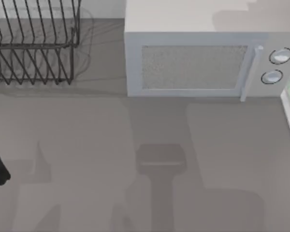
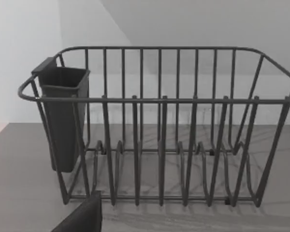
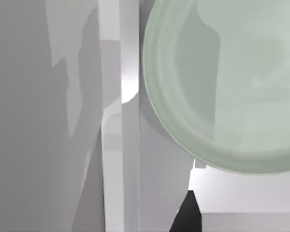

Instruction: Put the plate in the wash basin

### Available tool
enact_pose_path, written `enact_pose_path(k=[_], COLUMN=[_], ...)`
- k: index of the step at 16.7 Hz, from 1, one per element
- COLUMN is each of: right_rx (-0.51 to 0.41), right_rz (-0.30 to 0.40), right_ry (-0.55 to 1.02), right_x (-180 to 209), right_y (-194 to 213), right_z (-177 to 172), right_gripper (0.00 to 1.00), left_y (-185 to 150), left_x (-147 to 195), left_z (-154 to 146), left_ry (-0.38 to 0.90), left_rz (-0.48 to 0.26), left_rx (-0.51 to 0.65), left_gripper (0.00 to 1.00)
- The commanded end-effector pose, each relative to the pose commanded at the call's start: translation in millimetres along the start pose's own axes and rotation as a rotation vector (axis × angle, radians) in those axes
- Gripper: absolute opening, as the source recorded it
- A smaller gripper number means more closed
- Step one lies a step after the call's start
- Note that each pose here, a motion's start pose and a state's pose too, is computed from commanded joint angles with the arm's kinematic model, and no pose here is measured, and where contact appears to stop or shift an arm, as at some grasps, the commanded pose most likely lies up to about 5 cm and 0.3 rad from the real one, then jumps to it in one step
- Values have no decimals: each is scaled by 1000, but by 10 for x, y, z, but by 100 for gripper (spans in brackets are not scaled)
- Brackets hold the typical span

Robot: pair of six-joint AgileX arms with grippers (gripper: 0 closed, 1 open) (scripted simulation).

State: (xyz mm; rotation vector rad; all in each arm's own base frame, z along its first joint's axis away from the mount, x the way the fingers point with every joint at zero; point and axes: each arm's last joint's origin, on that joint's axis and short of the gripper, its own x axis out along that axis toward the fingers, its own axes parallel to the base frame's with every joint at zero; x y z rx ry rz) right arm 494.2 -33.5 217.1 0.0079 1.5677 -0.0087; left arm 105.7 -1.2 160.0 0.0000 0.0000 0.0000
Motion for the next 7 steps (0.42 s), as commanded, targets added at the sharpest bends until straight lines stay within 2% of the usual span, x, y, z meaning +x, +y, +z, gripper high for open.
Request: enact_pose_path(k=[1,2,7], right_rx=[0,0,0], right_rz=[0,0,0], right_ry=[0,0,0], right_x=[0,0,0], right_y=[0,0,0], right_z=[0,0,0], right_gripper=[98,100,100], left_y=[0,0,0], left_x=[0,0,0], left_z=[0,0,0], left_ry=[0,0,0], left_rz=[0,0,0], left_rx=[0,0,0], left_gripper=[100,100,100])
